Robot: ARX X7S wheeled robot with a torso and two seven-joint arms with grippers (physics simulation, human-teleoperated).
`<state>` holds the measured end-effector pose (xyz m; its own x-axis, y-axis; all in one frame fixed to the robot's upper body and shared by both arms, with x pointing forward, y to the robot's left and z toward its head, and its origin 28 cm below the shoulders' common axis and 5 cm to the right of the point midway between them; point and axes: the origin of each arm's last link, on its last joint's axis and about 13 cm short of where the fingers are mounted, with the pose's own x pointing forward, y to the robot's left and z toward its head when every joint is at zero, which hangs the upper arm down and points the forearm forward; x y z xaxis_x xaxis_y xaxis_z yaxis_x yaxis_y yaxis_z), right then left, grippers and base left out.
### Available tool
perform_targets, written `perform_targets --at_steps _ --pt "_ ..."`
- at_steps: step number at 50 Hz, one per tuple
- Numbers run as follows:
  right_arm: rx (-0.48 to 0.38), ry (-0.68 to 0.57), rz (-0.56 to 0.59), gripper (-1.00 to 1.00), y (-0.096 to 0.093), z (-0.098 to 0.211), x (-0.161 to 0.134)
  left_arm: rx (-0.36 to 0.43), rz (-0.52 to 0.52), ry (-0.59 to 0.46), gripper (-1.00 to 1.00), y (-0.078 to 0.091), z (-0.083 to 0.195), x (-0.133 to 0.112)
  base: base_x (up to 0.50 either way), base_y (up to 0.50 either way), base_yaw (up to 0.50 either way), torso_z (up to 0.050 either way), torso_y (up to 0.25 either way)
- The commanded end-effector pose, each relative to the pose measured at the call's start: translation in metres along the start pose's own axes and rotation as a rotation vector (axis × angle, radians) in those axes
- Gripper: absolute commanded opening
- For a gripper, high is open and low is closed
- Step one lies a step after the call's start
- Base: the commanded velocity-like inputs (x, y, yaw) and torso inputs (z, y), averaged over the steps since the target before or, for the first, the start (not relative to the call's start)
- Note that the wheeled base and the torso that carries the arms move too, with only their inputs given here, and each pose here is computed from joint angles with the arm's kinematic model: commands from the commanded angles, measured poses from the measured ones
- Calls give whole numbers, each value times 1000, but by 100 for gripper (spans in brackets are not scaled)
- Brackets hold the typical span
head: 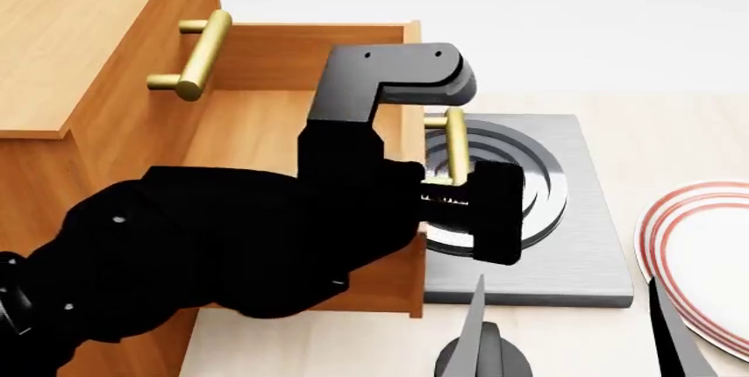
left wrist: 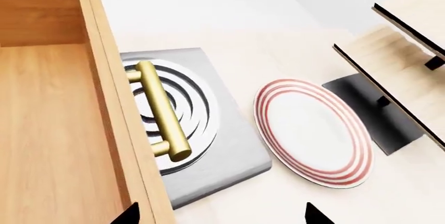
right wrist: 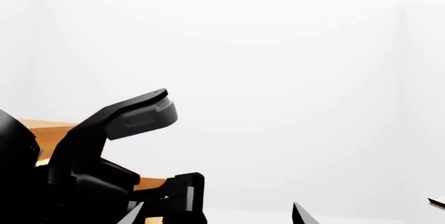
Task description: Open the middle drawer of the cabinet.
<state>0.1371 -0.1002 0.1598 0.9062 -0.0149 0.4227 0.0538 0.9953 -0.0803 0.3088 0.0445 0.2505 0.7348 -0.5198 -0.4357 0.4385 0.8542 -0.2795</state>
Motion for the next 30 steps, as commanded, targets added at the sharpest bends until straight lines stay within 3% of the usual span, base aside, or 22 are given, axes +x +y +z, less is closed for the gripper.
perform_targets --at_steps 1,23,27,30 --pt "0 0 1 100 0 0 0 4 -89 -51 100 -6 4 1 0 0 0 0 0" --pt "-1 0 0 100 0 0 0 26 -130 -88 100 -6 3 3 0 0 0 0 0" --pt "-1 0 0 100 0 0 0 27 -64 -105 100 -4 6 5 0 0 0 0 0" --pt "-1 0 -1 100 0 0 0 18 54 -114 100 1 6 8 0 0 0 0 0"
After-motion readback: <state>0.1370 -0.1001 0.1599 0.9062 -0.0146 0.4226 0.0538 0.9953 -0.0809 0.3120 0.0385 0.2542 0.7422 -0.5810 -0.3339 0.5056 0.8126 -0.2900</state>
